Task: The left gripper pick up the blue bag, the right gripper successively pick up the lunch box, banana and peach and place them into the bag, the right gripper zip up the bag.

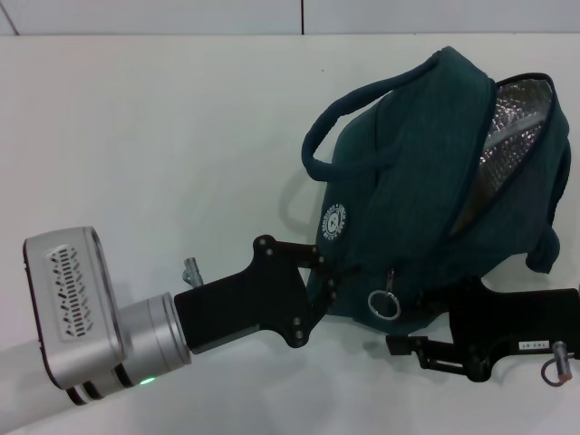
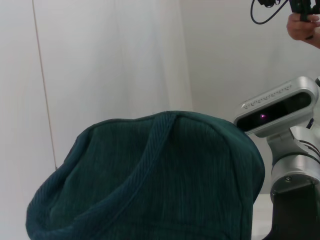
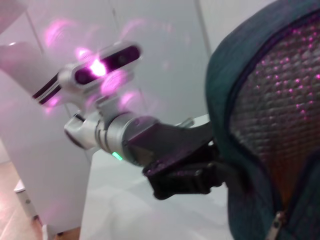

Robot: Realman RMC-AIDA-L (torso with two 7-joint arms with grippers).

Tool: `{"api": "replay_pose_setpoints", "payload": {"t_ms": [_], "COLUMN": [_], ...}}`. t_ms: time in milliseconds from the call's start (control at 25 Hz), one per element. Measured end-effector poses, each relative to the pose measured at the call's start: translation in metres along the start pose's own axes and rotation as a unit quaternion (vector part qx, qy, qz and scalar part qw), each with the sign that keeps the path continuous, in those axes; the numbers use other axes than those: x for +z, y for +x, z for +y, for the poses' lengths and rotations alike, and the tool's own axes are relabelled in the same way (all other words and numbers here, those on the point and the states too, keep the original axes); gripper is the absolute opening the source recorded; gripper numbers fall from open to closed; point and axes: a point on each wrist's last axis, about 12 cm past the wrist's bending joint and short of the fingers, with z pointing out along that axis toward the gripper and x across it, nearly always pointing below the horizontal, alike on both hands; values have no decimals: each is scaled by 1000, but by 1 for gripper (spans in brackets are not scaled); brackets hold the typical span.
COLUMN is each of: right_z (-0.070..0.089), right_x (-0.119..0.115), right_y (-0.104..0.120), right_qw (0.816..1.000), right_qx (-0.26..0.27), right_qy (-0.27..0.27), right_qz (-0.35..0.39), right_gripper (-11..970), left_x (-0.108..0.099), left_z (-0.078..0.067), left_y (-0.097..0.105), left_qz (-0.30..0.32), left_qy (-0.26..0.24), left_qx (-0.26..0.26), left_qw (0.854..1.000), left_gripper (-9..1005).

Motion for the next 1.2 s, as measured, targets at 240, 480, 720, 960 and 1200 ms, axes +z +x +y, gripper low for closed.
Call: {"api": "replay_pose_setpoints", "payload": {"t_ms": [240, 480, 720, 960, 1200], "right_z": [-4, -8, -7, -9, -6], "right_x": [3, 14, 16, 12, 11], "right_y": [0, -5, -6, -4, -2], "right_qw": [1000, 1000, 1000, 999, 998], "right_qx": [1, -4, -8, -12, -53], "right_qy": [12, 12, 11, 41, 39], "right_qz": [5, 7, 4, -21, -22], "right_gripper": [302, 296, 291, 264, 95], "left_x": [0, 4, 3, 2, 2], "left_z": [0, -3, -3, -4, -5], "left_y": [0, -1, 0, 1, 1], "left_qz": [-1, -6, -3, -2, -1], "left_qy": [0, 2, 2, 0, -1], "left_qx": [-1, -2, -3, -5, -5], "left_qw": [1000, 1000, 1000, 1000, 1000], "left_gripper": [67, 67, 66, 66, 67]}}
